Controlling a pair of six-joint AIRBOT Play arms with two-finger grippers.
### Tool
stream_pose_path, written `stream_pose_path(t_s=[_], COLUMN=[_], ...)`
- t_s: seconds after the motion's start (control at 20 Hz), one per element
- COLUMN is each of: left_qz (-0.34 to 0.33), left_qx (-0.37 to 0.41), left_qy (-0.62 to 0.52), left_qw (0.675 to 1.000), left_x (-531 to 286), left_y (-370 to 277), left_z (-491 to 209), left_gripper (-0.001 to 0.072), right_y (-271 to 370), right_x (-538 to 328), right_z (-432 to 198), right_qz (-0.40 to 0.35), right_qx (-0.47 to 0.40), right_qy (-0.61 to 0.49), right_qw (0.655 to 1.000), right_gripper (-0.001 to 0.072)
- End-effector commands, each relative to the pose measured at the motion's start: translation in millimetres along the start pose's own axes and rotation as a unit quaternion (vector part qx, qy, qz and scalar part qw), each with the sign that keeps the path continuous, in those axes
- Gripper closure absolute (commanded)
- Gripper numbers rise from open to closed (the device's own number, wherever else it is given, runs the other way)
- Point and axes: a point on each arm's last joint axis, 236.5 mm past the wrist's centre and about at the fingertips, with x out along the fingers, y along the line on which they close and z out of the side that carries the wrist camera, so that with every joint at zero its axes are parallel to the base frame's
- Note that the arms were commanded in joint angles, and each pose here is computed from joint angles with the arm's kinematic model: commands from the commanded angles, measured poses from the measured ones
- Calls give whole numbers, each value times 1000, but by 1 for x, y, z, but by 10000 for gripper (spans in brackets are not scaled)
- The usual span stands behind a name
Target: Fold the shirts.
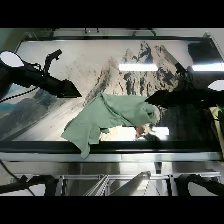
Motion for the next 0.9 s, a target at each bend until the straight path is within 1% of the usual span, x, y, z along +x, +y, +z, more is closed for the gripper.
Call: stream_pose_path(t_s=[0.0,0.05,0.2,0.35,0.45,0.65,0.85], left_qz=[-24,-30,-47,-58,-52,-49,-7], left_qx=[-58,-80,-139,-198,-241,-322,-349], left_qy=[41,52,75,73,44,23,37], left_qw=[997,995,986,976,968,945,937], left_x=[1,-2,-9,-10,-5,15,40], left_y=[32,36,44,47,55,64,95], left_z=[-16,-28,-75,-126,-152,-192,-213], left_gripper=[231,-13,-3,-3,-3,-3,-2], right_y=[-58,-73,-101,-107,-111,-108,-86], right_x=[-11,-20,-40,-31,-15,27,57], right_z=[-4,-6,-13,-30,-41,-65,-63], right_qz=[-59,-78,-109,-108,-106,-84,-25], right_qx=[37,46,69,76,75,67,64], right_qy=[9,9,9,30,51,113,112], right_qw=[998,996,992,991,990,988,991], right_gripper=[94,79,89,89,89,89,90])
